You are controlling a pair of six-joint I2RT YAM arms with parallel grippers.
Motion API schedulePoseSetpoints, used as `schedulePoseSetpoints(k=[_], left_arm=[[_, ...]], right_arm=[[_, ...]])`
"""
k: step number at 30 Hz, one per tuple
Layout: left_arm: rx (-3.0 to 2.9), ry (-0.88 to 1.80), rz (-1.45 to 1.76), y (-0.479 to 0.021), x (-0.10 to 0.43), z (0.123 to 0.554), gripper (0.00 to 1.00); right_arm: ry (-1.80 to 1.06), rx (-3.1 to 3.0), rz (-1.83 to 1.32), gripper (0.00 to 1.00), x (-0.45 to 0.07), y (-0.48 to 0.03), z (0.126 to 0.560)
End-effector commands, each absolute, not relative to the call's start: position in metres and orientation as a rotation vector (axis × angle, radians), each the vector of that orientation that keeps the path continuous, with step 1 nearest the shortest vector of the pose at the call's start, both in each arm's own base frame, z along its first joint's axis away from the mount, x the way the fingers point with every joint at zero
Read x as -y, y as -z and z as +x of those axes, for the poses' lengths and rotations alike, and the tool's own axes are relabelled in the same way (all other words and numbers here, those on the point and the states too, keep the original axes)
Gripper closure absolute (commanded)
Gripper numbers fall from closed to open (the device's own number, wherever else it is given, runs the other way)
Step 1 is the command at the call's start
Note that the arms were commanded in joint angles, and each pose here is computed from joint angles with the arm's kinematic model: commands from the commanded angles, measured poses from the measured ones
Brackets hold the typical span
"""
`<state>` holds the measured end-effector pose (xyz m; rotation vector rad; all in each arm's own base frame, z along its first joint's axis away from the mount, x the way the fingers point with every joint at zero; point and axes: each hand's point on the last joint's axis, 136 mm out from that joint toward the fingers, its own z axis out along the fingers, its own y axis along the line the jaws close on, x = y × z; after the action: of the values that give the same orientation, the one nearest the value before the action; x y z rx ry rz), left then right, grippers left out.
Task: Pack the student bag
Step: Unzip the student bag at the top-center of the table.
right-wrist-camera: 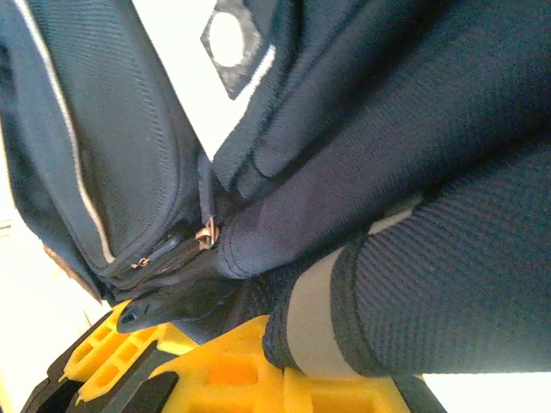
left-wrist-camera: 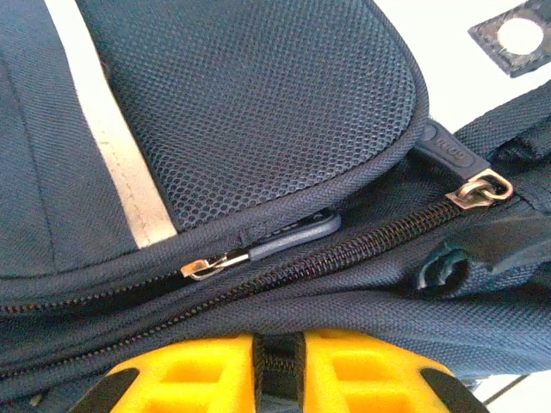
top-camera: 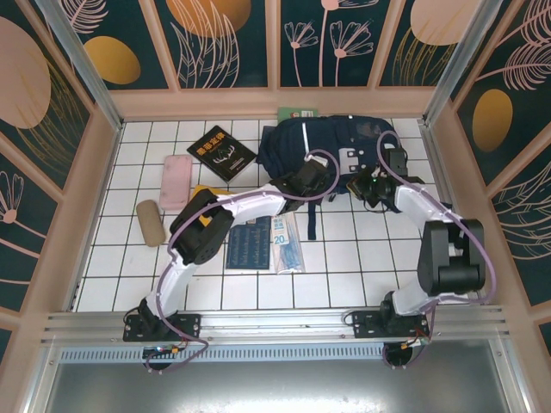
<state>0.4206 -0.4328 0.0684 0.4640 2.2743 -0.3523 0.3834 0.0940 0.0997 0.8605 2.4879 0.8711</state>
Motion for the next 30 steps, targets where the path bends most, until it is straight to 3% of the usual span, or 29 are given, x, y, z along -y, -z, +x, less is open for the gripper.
schedulePoseSetpoints(k=[1,4,7,8,10,16,25,30], left_arm=[[-2.309,0.308,0.445,-0.048,0.427,0.441,0.80],[-2.337,0.319,0.460,-0.033,0.431,0.440,0.80],[-2.358,0.321,0.467,-0.022,0.432,0.439,0.81],[-2.361,0.323,0.469,-0.020,0.432,0.439,0.80],[-2.366,0.327,0.472,-0.019,0.432,0.438,0.81],[-2.347,0.369,0.472,-0.033,0.429,0.431,0.81],[-2.317,0.332,0.537,-0.044,0.442,0.445,0.84],[-2.293,0.445,0.542,-0.063,0.445,0.432,0.82]], right_arm=[[-0.908,-2.481,0.815,1.00,-0.099,-0.103,0.400],[-0.886,-2.502,0.817,0.95,-0.096,-0.089,0.404],[-0.879,-2.511,0.791,0.76,-0.097,-0.083,0.406],[-0.873,-2.515,0.786,0.74,-0.097,-0.081,0.406],[-0.854,-2.527,0.790,0.76,-0.096,-0.074,0.407],[-0.735,-2.547,0.816,0.95,-0.084,-0.058,0.414],[-0.636,-2.566,0.848,0.98,-0.073,-0.039,0.430],[-0.637,-2.573,0.843,0.98,-0.075,-0.037,0.427]])
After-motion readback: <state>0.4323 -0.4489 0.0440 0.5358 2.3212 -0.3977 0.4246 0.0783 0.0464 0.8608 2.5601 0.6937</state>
